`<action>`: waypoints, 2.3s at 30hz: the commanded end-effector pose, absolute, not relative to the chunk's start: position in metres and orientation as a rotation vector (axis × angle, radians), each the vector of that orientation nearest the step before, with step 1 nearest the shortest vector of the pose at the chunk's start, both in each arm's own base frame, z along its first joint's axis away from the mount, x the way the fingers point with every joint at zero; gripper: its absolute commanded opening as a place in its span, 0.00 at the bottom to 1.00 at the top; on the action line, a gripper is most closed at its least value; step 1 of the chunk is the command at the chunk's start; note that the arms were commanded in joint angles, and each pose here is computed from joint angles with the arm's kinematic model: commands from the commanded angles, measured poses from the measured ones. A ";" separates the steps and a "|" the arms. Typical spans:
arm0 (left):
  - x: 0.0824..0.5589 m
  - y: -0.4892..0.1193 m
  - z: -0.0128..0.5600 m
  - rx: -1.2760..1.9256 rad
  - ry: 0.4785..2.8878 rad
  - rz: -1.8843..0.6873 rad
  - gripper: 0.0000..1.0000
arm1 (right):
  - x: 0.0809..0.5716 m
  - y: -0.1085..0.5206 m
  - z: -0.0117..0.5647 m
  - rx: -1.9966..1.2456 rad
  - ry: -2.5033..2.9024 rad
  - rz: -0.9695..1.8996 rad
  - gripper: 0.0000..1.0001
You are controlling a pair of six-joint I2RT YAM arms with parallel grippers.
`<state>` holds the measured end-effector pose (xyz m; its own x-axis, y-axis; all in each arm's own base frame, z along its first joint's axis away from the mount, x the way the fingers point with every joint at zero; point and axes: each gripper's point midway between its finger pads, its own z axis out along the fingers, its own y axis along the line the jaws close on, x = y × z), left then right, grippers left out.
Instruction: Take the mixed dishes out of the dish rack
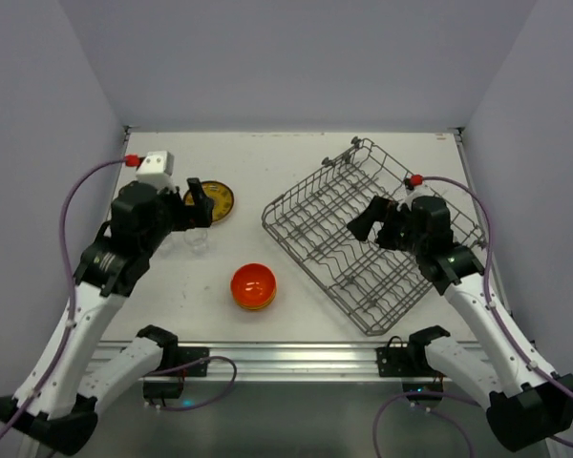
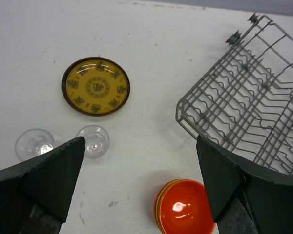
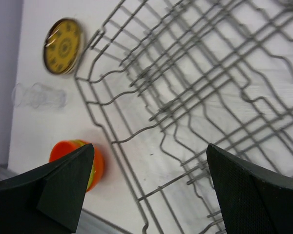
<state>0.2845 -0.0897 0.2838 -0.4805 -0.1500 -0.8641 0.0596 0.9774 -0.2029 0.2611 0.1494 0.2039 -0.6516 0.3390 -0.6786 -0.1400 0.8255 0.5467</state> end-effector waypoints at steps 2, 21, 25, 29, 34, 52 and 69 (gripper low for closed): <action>0.258 -0.081 0.274 -0.070 1.922 -0.290 1.00 | 0.275 0.077 0.206 0.455 2.132 0.413 0.99; 0.240 -0.078 0.241 -0.095 1.962 -0.235 1.00 | 0.257 -0.048 0.149 1.088 2.089 -0.258 0.99; 0.237 -0.070 0.247 -0.134 1.934 -0.215 1.00 | 0.252 -0.059 0.140 1.117 2.083 -0.335 0.99; 0.235 -0.074 0.250 -0.114 1.922 -0.245 1.00 | 0.254 -0.062 0.134 1.123 2.108 -0.356 0.94; 0.234 -0.077 0.248 -0.100 1.930 -0.249 1.00 | 0.259 -0.056 0.122 1.123 2.129 -0.312 0.90; 0.229 -0.091 0.251 -0.036 1.921 -0.305 1.00 | 0.266 -0.059 0.088 1.146 2.159 -0.369 0.78; 0.229 -0.093 0.251 -0.028 1.922 -0.311 1.00 | 0.265 -0.062 0.084 1.152 2.158 -0.403 0.60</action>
